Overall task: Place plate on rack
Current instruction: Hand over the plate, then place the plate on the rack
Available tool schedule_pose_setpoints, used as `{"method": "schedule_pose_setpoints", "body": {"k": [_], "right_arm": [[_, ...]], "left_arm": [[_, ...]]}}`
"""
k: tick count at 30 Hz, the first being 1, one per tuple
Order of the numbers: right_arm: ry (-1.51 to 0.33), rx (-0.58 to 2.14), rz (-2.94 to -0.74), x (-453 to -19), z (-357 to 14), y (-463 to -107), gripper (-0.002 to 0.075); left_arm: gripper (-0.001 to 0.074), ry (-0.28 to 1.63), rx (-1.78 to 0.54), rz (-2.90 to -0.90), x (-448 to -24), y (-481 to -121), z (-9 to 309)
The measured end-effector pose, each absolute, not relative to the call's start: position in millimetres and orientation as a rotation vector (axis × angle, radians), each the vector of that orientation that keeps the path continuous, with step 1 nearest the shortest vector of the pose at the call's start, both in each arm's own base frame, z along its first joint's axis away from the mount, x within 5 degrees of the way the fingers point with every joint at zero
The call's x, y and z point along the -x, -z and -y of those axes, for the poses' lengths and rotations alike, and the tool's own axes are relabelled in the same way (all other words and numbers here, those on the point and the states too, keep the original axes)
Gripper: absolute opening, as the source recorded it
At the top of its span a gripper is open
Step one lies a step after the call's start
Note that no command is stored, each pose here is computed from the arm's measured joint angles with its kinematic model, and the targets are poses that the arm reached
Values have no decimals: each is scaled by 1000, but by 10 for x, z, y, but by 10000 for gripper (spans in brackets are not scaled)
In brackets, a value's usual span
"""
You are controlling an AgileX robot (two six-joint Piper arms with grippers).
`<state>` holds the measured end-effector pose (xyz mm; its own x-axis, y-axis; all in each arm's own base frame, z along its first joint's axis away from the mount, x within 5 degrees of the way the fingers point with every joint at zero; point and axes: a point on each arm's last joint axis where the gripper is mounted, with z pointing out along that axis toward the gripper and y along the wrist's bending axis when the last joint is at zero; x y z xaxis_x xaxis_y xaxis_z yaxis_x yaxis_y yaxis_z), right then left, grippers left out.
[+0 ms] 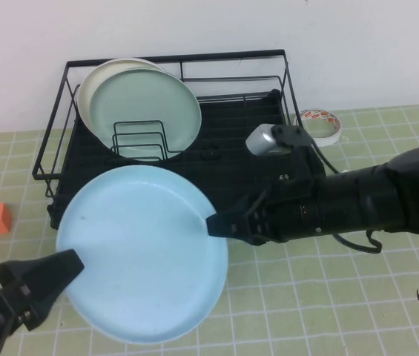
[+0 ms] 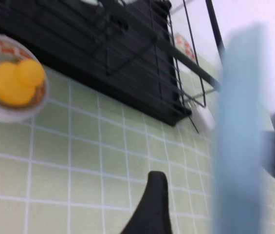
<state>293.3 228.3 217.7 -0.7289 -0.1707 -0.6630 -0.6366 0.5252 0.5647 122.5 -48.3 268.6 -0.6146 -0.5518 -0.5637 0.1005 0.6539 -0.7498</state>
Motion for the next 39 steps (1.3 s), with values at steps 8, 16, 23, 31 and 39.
{"method": "schedule_pose_setpoints", "body": {"k": [8, 16, 23, 31, 39], "right_arm": [[-1257, 802, -2103, -2757, -2487, -2260, 12], [-1220, 981, -1901, -2728, -2519, -2311, 13], [-1073, 1221, -1644, -2725, -2486, -2353, 31], [-971, 1372, -1328, -2523, -2464, -2753, 342], [-613, 1303, -1193, -2367, -2191, -3408, 419]], "left_arm": [[461, 904, 306, -2003, -1250, -2695, 449], [110, 815, 5, -2027, -1205, -2685, 507], [110, 566, -505, -1920, -1167, -2692, 544], [106, 410, -706, -1798, -1183, -2717, 546], [106, 161, -762, -1551, -1276, -2903, 490]]}}
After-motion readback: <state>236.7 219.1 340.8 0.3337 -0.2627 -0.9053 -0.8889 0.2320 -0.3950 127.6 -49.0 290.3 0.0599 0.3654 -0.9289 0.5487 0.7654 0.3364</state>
